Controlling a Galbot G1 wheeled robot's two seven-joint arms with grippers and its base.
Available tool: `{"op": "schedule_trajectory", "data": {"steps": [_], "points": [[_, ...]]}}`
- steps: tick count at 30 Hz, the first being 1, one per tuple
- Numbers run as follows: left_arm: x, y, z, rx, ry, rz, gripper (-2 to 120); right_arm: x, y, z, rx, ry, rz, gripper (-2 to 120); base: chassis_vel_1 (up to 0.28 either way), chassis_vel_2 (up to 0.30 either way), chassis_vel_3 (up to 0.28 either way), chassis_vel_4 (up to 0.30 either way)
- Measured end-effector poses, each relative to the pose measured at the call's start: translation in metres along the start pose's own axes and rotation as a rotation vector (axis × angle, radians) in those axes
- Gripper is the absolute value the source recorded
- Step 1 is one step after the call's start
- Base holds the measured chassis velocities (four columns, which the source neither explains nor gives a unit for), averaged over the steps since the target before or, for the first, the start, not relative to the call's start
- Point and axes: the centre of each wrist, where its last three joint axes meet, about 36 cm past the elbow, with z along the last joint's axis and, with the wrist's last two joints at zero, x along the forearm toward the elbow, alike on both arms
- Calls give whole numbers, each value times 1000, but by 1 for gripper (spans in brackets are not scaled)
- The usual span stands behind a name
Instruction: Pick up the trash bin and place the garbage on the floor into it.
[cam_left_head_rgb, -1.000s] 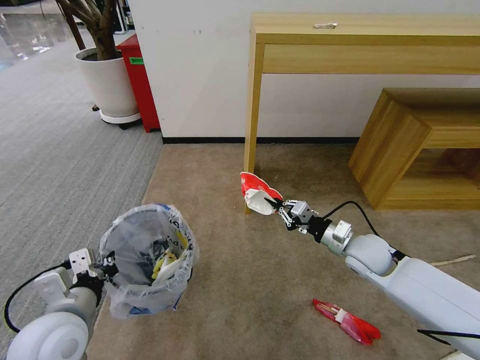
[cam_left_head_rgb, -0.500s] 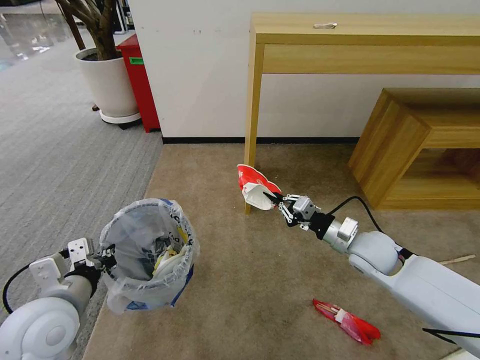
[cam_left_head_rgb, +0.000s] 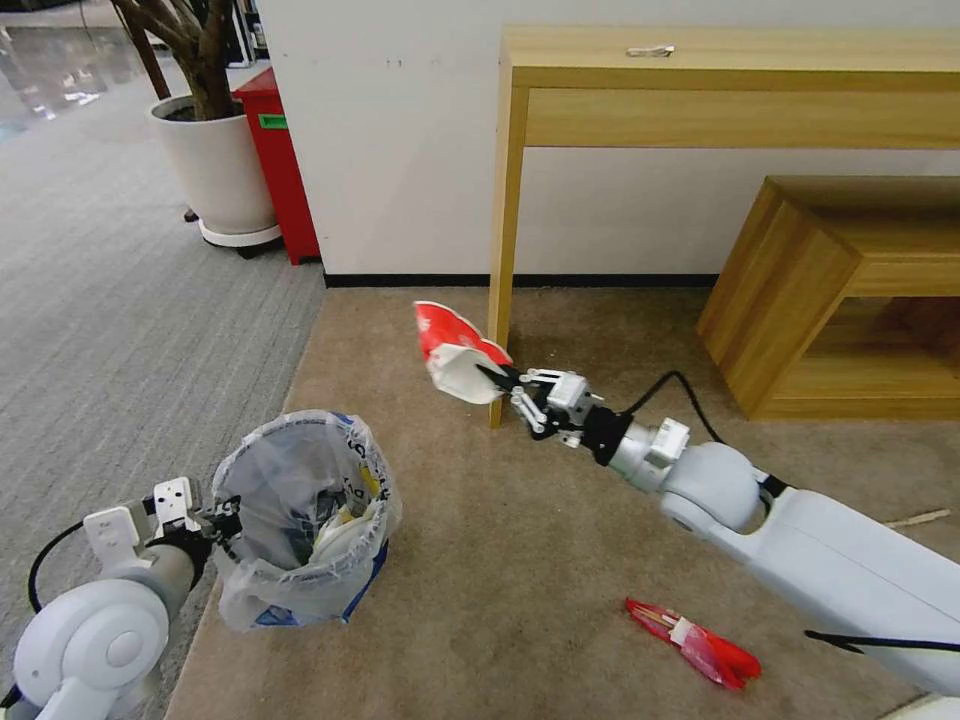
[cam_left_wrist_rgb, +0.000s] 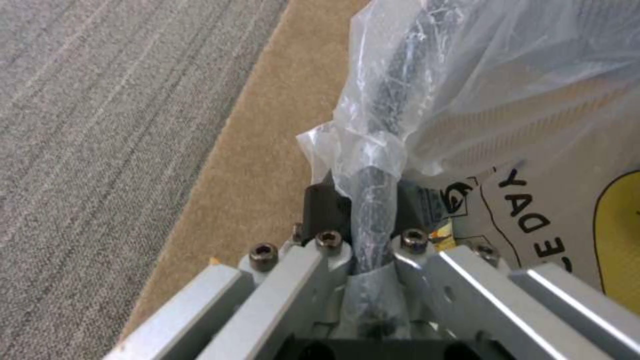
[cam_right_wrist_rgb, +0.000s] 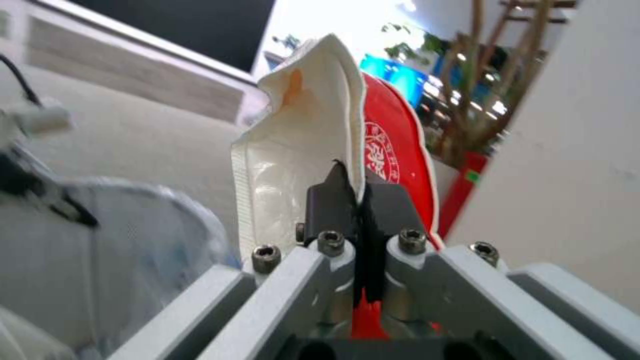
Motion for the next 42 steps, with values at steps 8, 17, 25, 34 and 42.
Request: {"op": "schedule_trajectory", "data": {"steps": [8,17,25,34,42], "points": [[-4,-1,3,-1,7,3,0,-39,16,-6,-32,-61,-89,0,0,0,0,0],[1,0,-1,15,-12,1,0,-86,33,-18,-43,-121,-211,0,0,0,0,0],[5,-1,-1,27,-24,0,0,-105,57,-14,-71,-116,-306,0,0,0,0,0],[8,-2,-5,31,-39,4,0,-109,78,0,-102,-80,-377,0,0,0,0,0],[12,-4,-7,28,-51,10,0,-102,90,11,-125,-17,-411,0,0,0,0,0]]}}
